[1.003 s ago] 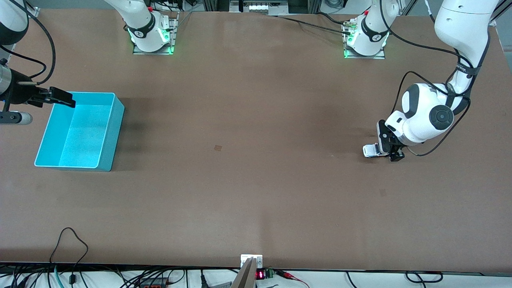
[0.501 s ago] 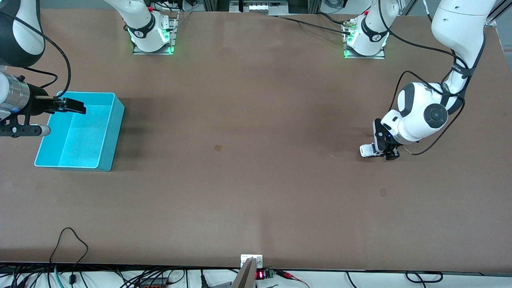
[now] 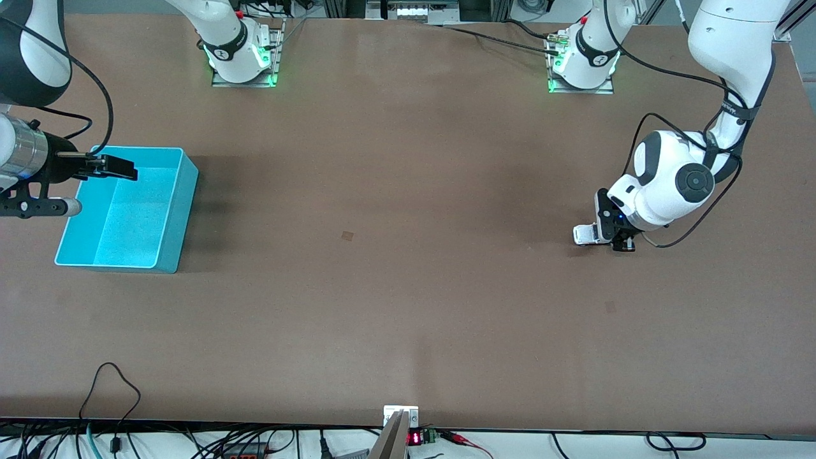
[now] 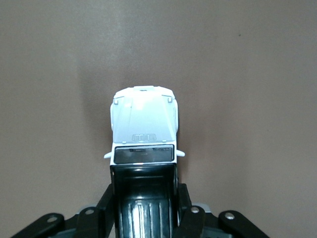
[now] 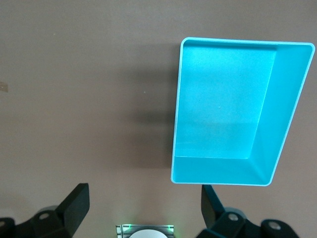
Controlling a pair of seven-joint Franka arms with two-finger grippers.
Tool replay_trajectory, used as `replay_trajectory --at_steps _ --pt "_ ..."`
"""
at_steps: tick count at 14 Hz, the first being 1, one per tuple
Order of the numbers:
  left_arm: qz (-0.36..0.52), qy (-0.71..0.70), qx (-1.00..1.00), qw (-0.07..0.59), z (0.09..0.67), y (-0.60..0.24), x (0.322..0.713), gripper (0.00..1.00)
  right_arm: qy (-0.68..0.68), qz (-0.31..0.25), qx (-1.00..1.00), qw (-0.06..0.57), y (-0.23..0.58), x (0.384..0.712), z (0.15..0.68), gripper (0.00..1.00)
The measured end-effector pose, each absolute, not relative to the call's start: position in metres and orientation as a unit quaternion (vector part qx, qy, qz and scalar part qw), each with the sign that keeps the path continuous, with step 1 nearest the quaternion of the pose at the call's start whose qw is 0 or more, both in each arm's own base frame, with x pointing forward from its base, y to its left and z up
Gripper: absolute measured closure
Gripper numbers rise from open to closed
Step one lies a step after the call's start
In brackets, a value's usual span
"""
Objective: Wind and store white jeep toy
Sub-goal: 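Lower the left gripper and close it on the jeep's black bed, then pull the held jeep backward along the table with the left gripper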
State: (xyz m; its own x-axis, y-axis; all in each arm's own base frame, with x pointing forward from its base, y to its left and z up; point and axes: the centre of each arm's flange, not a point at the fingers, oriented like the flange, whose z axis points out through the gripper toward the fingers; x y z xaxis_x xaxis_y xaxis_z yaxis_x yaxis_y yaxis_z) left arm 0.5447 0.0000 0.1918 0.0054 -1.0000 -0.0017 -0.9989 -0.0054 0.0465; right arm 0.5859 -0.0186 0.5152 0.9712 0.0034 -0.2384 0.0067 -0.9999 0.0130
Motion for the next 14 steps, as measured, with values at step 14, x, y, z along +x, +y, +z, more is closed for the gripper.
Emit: replay_trajectory --at_steps 14 --pt "-0.031 -0.713 0.7 0.019 0.2002 0.0044 0.5388 0.48 0.003 -0.12 0.993 0.007 -0.0185 0.5858 0.5153 0.0"
